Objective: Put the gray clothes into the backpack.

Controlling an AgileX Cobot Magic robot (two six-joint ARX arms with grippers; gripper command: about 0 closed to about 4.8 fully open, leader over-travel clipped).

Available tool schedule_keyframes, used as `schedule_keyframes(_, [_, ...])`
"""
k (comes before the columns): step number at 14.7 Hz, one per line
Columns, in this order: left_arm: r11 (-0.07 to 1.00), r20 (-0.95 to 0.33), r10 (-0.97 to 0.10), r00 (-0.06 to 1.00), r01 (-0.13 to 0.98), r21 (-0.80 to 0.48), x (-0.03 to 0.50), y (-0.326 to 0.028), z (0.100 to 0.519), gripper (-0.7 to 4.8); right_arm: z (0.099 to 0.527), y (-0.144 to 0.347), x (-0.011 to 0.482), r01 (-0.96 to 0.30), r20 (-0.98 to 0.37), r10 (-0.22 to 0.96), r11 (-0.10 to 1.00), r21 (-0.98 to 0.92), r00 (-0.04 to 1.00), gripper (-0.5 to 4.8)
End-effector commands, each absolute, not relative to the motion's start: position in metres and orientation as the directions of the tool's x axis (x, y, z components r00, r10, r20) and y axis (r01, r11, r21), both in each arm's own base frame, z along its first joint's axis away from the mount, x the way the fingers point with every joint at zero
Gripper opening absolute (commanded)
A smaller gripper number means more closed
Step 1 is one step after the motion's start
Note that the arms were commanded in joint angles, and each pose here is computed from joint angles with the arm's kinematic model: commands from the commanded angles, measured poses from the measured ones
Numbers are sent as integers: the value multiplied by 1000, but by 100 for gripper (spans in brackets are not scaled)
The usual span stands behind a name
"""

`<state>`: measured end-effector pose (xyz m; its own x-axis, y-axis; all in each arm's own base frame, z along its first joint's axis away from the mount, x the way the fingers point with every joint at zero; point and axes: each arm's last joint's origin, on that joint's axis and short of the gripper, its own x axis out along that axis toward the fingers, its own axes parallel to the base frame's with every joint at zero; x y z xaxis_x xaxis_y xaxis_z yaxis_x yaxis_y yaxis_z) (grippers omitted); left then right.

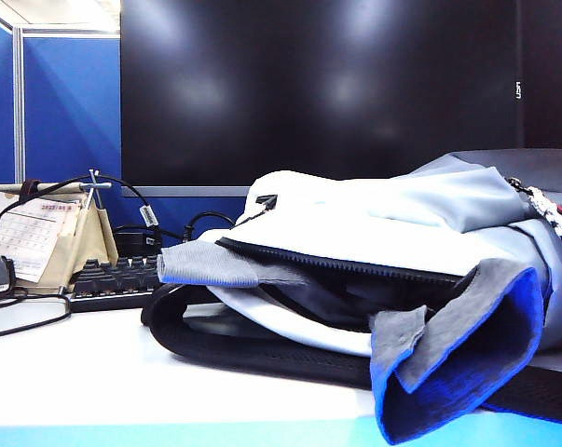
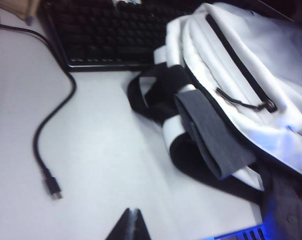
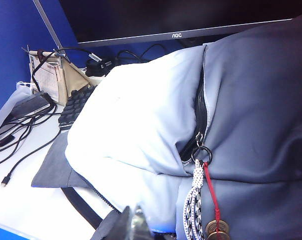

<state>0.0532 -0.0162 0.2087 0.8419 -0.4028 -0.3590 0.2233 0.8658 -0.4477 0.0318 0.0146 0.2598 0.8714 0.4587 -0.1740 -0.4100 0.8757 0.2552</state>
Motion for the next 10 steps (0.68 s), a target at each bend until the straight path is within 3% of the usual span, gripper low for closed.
schedule_keyframes(1, [912, -323, -303, 896, 175, -370, 55, -12, 213, -3, 263, 14, 31, -417, -151, 461, 873, 253, 874, -5])
schedule_keyframes(3, [930, -205, -203, 957, 123, -345, 65, -7, 216, -3, 263, 14, 31, -414, -151, 459, 874, 253, 876, -5])
schedule_keyframes(4, [941, -78, -181, 980, 150, -305, 74, -6, 217, -3, 263, 14, 31, -414, -151, 459, 874, 253, 876, -5])
schedule_keyframes(10, [983, 5, -95, 995, 94, -156, 90, 1, 190, -3, 263, 14, 31, -414, -151, 458, 874, 253, 876, -5])
